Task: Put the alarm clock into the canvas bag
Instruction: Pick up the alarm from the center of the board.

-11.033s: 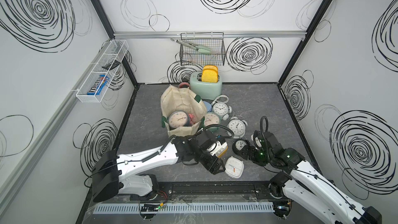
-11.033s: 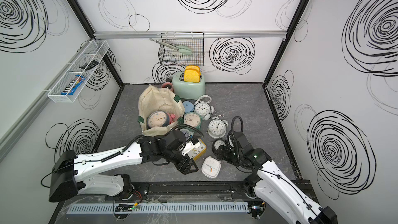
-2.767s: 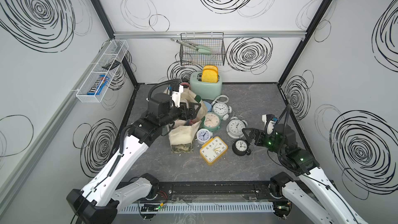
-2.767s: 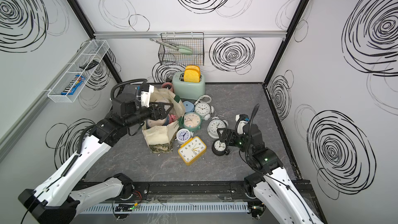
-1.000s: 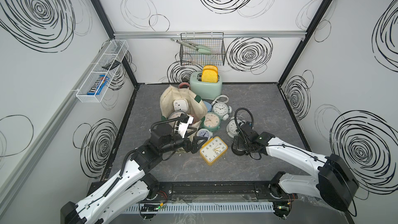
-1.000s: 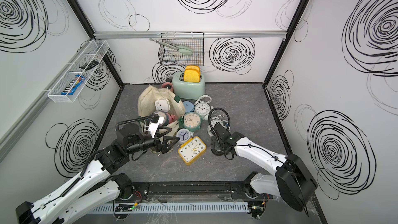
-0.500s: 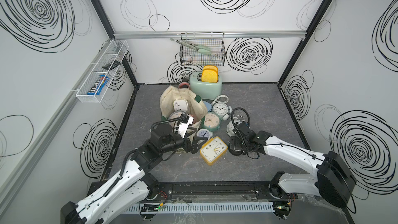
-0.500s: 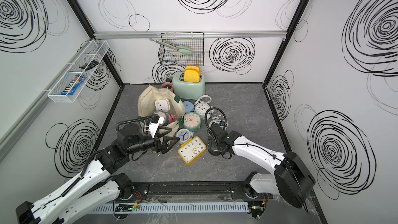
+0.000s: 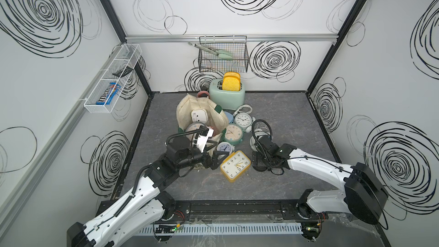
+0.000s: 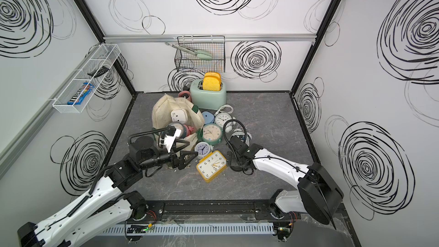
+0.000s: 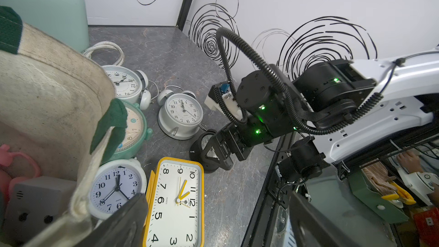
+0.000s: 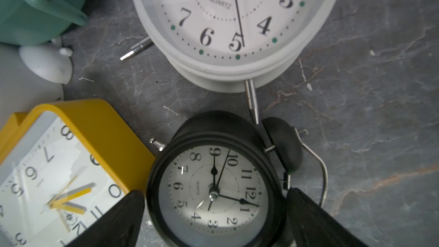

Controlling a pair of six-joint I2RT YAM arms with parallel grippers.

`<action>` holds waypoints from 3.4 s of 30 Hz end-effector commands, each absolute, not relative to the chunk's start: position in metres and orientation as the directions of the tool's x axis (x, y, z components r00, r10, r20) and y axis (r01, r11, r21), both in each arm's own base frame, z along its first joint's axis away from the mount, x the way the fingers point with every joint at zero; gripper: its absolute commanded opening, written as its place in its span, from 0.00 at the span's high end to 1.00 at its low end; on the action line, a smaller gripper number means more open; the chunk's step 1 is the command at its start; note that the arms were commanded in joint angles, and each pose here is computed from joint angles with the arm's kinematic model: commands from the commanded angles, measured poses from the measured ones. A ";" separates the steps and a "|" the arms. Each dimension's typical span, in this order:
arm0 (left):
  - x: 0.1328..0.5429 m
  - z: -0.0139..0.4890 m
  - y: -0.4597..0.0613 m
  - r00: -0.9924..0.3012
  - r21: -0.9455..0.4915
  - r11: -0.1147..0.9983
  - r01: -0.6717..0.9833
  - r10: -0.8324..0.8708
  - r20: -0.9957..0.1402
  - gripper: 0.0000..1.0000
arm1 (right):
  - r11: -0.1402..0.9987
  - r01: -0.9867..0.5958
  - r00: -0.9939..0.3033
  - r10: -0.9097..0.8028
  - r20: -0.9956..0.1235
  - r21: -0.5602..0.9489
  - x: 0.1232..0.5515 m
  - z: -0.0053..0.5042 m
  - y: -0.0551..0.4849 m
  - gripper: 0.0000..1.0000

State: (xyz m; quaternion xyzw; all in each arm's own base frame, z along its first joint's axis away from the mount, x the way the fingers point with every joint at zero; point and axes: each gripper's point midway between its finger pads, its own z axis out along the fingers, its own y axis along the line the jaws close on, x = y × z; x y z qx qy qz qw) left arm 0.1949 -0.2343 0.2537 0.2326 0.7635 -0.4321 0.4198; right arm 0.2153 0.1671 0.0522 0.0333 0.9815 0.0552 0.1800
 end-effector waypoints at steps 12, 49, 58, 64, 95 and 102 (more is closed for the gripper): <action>0.194 0.268 -0.236 -0.501 -0.454 0.486 0.747 -0.038 -0.865 0.04 | 0.989 0.068 -0.941 0.106 -0.322 0.129 0.218 0.042 0.169 0.16; 0.223 0.335 -0.296 -0.609 -0.421 0.570 0.706 0.185 -0.771 0.04 | 0.721 -0.693 -0.070 -0.053 -0.996 0.011 0.202 0.319 0.238 0.49; 0.225 0.327 -0.324 -0.620 -0.392 0.589 0.707 0.249 -0.744 0.07 | 0.713 -0.701 -0.036 -0.057 -0.998 -0.015 0.192 0.324 0.235 0.51; 0.224 0.323 -0.333 -0.647 -0.428 0.574 0.698 0.251 -0.719 0.25 | 0.714 -0.700 -0.031 -0.060 -0.998 -0.021 0.191 0.323 0.233 0.52; 0.277 0.359 -0.283 -0.640 -0.468 0.734 0.492 -0.059 -0.766 0.59 | 0.722 -0.691 -0.067 -0.012 -0.998 0.038 0.189 0.319 0.227 0.03; 0.318 0.360 -0.188 -0.604 -0.534 0.807 0.253 -0.299 -0.739 0.60 | 0.727 -0.680 -0.089 0.044 -0.995 0.093 0.188 0.311 0.223 0.03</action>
